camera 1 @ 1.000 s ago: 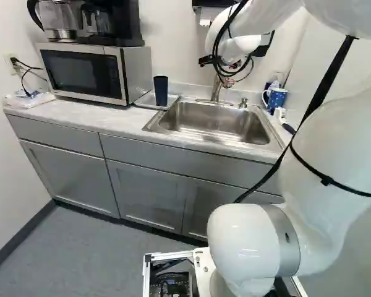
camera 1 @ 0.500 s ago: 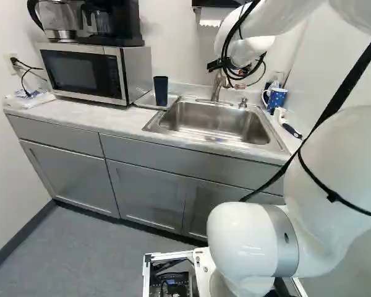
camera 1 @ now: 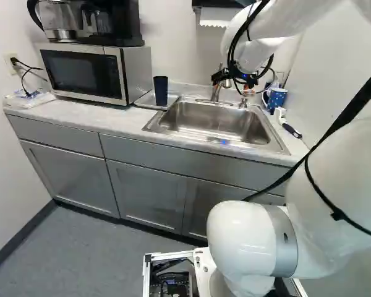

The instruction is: Rinse the cup and place it in the tray

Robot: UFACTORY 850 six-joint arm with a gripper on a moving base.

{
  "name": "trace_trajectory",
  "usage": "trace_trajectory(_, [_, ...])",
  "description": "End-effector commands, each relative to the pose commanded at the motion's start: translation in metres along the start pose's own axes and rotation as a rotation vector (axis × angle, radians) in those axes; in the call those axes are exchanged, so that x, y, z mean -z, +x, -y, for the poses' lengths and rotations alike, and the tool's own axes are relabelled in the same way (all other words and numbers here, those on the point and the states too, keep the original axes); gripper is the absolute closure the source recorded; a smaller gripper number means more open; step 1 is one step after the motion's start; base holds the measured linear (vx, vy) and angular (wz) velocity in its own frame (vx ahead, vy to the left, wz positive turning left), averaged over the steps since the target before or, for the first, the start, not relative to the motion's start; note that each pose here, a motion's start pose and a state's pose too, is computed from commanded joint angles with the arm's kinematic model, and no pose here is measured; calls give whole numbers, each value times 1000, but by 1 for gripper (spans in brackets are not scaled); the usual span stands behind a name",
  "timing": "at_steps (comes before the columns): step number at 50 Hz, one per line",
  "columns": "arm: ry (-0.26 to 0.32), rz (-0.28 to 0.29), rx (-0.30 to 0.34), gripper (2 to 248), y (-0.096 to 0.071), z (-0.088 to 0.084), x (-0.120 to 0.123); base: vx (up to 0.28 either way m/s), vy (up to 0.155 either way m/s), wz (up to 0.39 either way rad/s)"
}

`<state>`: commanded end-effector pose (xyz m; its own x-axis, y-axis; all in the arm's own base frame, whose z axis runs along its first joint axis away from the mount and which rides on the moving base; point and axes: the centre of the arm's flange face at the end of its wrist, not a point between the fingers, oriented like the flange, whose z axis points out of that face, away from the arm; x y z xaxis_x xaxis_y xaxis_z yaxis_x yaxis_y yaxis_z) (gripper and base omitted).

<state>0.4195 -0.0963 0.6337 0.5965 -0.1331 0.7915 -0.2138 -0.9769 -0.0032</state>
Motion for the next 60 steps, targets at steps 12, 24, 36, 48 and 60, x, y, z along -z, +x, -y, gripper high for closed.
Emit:
trace_trajectory(12, [3, 123, -4, 3, -16, -2, 6, 0, 0, 0])
trace_trajectory(24, [7, 174, -4, 3, -20, -2, 6, 0, 0, 0])
trace_trajectory(36, [7, 174, -4, 3, -20, -2, 6, 0, 0, 0])
trace_trajectory(48, [7, 174, -4, 3, -20, -2, 6, 0, 0, 0])
trace_trajectory(60, [7, 170, -4, 3, -19, -2, 8, 0, 0, 0])
